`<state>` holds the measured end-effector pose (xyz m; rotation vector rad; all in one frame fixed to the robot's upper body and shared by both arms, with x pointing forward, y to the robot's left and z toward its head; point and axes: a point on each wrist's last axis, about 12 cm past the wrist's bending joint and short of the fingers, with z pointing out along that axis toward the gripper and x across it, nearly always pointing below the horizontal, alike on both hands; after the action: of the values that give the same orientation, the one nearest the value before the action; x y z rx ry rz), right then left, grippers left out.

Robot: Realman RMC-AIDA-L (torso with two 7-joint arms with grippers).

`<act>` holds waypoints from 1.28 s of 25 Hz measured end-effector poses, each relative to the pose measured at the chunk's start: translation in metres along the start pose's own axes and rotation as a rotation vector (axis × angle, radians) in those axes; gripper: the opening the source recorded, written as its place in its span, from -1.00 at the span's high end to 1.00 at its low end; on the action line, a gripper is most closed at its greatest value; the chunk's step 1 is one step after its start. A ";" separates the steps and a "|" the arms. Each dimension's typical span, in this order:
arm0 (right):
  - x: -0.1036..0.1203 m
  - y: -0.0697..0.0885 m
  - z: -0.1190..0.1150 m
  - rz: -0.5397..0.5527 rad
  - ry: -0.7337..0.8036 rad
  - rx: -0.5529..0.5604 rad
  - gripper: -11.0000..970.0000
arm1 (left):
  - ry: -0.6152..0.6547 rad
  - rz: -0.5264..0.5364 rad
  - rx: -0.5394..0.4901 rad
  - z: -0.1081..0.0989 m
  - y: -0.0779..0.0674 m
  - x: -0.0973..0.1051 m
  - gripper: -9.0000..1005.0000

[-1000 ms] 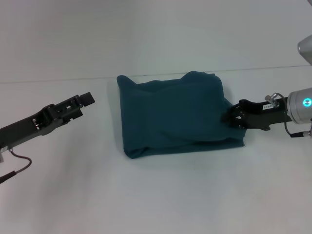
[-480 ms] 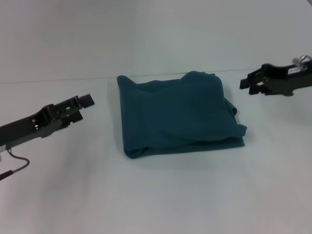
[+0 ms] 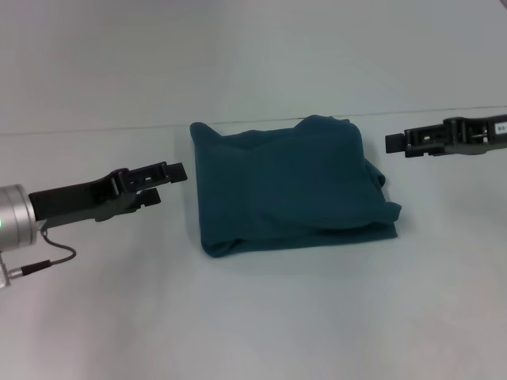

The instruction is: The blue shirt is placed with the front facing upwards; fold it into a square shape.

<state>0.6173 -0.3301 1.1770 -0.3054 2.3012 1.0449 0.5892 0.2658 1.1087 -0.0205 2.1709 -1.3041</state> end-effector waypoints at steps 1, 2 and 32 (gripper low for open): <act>0.009 -0.004 -0.004 -0.018 -0.031 -0.018 -0.01 | 0.001 0.008 -0.001 0.001 -0.001 -0.002 -0.86; 0.017 -0.007 -0.007 -0.043 -0.066 -0.036 -0.02 | 0.002 0.024 -0.004 0.002 -0.002 -0.004 -0.85; 0.097 -0.033 -0.039 -0.164 -0.319 -0.020 -0.91 | 0.089 0.283 -0.363 0.114 -0.033 -0.024 -0.83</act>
<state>0.5379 -0.3777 1.1191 -0.3052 1.9490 0.9585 0.6565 0.1646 1.1089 0.1972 2.3570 -0.7587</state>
